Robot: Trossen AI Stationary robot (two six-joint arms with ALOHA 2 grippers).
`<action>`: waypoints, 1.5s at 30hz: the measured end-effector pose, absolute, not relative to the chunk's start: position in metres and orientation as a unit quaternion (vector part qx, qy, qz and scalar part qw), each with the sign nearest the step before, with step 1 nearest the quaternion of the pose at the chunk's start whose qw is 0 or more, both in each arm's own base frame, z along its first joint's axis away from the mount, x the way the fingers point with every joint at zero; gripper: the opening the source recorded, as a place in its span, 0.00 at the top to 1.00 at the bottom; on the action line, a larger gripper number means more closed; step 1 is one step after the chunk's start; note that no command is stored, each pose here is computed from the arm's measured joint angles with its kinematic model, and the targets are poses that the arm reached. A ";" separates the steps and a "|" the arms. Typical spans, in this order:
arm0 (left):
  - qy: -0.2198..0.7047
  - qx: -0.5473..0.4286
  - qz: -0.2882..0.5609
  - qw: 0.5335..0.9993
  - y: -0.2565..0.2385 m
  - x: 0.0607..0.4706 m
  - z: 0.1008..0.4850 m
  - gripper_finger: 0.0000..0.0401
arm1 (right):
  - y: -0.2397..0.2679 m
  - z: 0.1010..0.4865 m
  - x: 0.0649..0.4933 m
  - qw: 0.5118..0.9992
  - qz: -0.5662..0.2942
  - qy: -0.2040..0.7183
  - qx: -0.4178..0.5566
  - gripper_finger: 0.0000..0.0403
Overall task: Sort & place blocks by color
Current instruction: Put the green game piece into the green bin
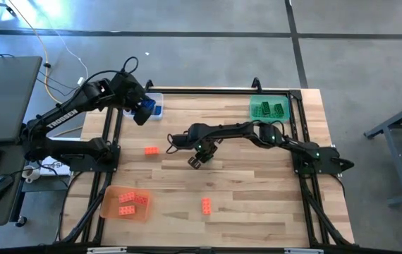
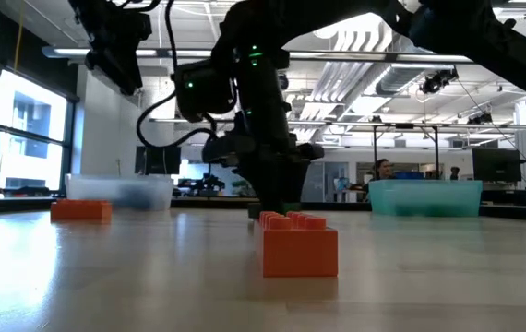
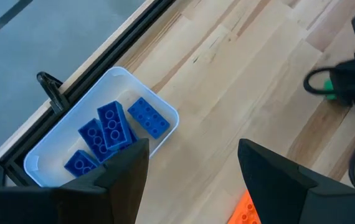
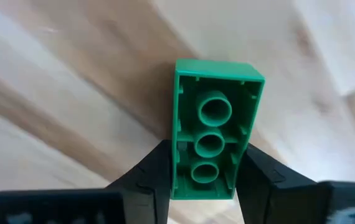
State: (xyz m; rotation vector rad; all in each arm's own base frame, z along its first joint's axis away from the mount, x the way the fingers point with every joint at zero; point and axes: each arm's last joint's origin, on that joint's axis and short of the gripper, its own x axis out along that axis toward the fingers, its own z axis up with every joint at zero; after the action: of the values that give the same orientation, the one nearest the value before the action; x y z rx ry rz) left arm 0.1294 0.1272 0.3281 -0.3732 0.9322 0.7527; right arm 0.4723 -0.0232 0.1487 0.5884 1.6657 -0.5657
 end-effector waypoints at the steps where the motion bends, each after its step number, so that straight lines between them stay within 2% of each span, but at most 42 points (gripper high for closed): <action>1: 0.437 -0.173 0.351 0.810 0.127 0.129 0.328 0.42 | -0.026 0.150 0.470 0.596 -0.244 0.722 0.252 0.72; 11: 0.436 -0.169 0.350 0.812 0.128 0.130 0.328 0.42 | -0.054 0.188 0.457 0.613 -0.292 0.700 0.224 0.72; 25: 0.443 -0.150 0.340 0.816 0.128 0.130 0.328 0.42 | -0.101 0.245 0.429 0.636 -0.404 0.634 0.172 0.72; 35: 0.433 -0.138 0.340 0.823 0.130 0.132 0.330 0.42 | -0.131 0.268 0.413 0.639 -0.479 0.589 0.124 0.72; 45: 0.417 -0.133 0.342 0.831 0.131 0.134 0.332 0.42 | -0.151 0.270 0.405 0.638 -0.446 0.624 0.070 0.72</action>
State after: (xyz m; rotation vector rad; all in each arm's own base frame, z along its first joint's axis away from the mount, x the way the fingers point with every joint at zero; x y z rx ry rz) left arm 0.1338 0.1315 0.3323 -0.2818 0.8844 0.7261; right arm 0.4054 -0.1510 0.2704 0.1607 1.4247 -1.0174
